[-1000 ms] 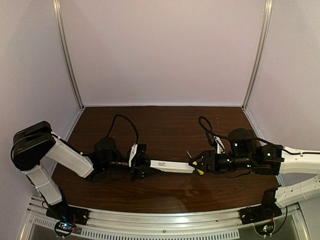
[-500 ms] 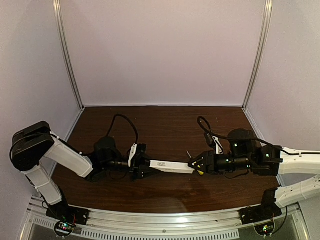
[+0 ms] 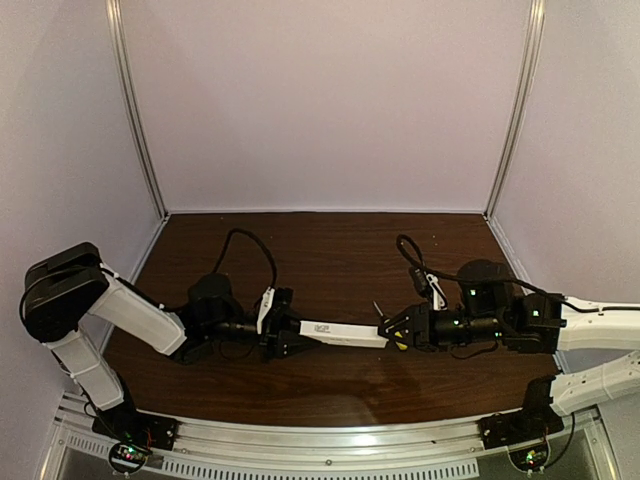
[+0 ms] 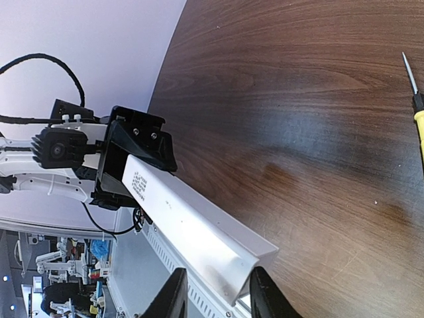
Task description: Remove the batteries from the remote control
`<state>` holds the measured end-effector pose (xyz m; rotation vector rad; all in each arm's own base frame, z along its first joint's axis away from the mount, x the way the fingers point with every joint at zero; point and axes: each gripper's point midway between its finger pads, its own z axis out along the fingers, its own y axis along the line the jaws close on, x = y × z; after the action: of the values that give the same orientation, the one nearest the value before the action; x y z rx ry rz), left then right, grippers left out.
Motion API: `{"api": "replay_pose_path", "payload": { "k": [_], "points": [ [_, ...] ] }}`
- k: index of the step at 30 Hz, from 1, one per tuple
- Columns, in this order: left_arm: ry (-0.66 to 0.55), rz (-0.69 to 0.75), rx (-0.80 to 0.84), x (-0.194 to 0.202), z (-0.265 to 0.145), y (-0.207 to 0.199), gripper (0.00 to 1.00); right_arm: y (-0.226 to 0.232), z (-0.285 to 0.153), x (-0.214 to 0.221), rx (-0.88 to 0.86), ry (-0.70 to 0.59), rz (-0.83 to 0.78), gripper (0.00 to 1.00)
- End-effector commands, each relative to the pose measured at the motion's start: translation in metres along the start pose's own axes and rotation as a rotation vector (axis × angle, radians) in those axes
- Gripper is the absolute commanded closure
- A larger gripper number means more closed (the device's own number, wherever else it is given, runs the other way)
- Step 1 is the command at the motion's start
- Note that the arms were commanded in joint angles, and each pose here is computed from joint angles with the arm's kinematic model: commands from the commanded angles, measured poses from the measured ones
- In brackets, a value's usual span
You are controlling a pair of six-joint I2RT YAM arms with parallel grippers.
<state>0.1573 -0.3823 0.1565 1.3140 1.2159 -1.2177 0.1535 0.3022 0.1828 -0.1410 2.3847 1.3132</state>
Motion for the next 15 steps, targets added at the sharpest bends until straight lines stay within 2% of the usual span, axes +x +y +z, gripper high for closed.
{"api": "replay_pose_path", "payload": {
  "k": [1, 15],
  "points": [
    [-0.037, 0.045, -0.012, -0.0157, 0.0008, 0.0059, 1.0, 0.0028, 0.0008, -0.0022, -0.017, -0.005, 0.0, 0.67],
    [-0.023, 0.044, -0.02, -0.0114, 0.0027, 0.0088, 1.0, 0.0082, -0.0016, -0.0066, -0.024, -0.02, -0.005, 0.72]
  ]
}}
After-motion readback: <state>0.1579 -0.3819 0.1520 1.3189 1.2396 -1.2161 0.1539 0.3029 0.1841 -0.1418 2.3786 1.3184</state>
